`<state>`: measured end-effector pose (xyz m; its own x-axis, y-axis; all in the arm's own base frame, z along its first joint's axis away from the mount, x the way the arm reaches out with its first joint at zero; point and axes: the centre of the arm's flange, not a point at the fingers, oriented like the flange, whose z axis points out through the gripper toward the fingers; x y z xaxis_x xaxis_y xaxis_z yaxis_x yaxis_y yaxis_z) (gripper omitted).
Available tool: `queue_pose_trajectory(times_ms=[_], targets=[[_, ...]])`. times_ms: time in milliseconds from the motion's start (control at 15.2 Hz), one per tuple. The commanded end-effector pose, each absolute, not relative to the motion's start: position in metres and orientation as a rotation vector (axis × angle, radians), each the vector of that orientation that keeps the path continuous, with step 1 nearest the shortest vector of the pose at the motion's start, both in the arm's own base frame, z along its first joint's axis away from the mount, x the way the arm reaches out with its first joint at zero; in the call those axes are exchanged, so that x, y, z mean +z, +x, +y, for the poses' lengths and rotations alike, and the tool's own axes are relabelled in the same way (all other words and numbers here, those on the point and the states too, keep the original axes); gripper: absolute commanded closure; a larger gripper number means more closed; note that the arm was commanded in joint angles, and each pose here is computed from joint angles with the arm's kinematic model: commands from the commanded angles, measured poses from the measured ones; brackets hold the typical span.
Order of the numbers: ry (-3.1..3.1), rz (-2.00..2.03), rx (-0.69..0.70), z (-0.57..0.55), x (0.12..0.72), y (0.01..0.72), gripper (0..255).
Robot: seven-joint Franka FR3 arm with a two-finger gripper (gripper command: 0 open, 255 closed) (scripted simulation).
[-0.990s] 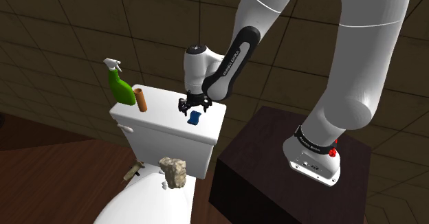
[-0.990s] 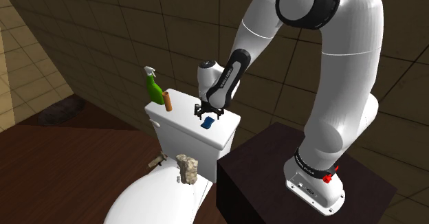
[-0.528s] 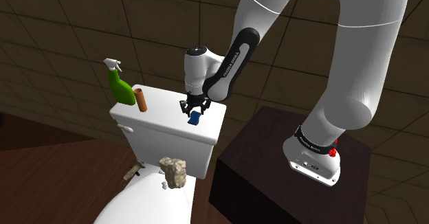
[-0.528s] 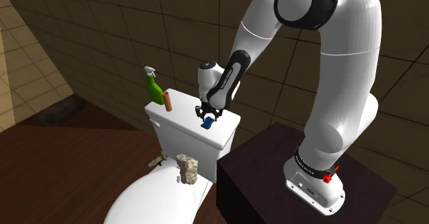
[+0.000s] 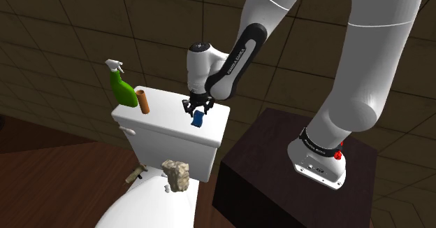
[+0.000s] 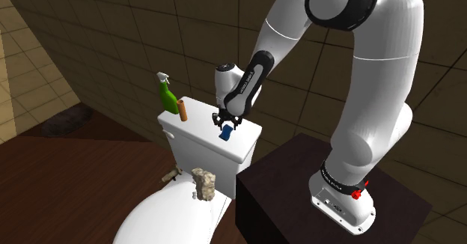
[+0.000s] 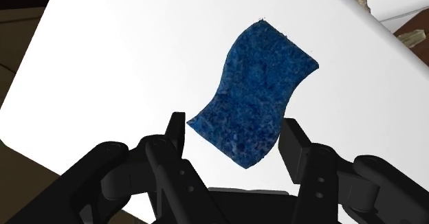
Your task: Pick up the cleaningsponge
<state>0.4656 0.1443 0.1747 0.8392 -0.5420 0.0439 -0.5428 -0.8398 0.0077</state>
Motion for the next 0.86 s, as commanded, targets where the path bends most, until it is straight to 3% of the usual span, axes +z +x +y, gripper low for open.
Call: queue_pose_trajectory(times_ms=[0, 792], targets=[[2.994, -0.883, 0.062, 0.144, 0.185, 0.466, 255], [2.994, -0.883, 0.062, 0.144, 0.238, 0.466, 255]])
